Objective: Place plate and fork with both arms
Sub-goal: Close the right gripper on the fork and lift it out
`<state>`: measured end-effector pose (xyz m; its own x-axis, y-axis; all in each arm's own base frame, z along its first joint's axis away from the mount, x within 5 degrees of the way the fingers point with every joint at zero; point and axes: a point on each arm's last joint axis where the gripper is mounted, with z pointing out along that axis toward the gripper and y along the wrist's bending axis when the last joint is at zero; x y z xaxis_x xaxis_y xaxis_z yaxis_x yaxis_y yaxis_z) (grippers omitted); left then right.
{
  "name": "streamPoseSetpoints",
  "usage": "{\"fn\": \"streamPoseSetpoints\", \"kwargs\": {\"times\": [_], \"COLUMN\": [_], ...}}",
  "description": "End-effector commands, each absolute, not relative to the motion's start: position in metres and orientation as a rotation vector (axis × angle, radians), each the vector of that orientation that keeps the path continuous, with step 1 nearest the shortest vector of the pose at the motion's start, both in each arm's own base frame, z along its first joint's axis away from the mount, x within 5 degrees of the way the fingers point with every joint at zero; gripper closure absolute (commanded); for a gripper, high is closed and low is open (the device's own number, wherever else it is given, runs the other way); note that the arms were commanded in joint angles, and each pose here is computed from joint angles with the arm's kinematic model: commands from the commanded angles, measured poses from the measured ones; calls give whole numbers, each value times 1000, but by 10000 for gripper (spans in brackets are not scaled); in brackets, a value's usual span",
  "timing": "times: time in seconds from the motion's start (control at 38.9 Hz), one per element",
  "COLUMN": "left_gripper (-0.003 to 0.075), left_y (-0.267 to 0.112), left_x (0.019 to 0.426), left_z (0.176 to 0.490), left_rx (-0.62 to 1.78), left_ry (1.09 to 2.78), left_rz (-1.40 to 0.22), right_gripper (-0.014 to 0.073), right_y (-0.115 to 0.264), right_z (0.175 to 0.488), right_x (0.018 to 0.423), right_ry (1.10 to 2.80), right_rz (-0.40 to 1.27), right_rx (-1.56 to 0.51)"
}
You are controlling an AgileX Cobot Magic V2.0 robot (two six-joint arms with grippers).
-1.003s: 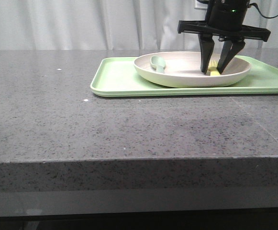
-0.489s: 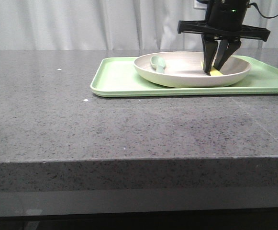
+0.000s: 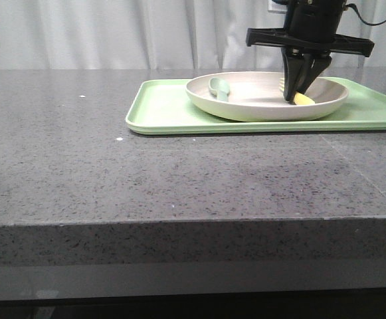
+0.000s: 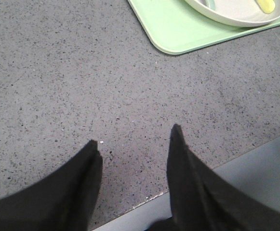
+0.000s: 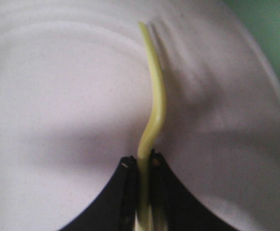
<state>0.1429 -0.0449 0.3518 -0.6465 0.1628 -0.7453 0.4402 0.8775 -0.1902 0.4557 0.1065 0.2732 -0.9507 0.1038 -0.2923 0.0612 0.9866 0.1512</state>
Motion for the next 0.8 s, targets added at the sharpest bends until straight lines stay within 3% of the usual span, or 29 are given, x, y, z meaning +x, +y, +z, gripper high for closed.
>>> {"fn": "streamPoseSetpoints", "kwargs": {"times": [0.0,0.18,0.39,0.67,0.77], "left_gripper": [395,395,395,395,395], "left_y": [-45,-45,-45,-45,-45], "left_x": [145,145,145,145,145], "left_z": [365,365,365,365,365], "left_rx": [395,395,395,395,395], "left_ry": [2185,2185,2185,2185,2185], "left_rz": [-466,-466,-466,-466,-466], "right_gripper": [634,634,634,634,634], "right_y": [100,99,92,47,25], "right_z": [309,325,369,435,438], "right_x": [439,432,411,371,361], "right_ry": [2828,2791,2688,2516,2515], "right_rz": [196,200,203,168,134], "right_rx": [104,63,-30,-5,31]}}
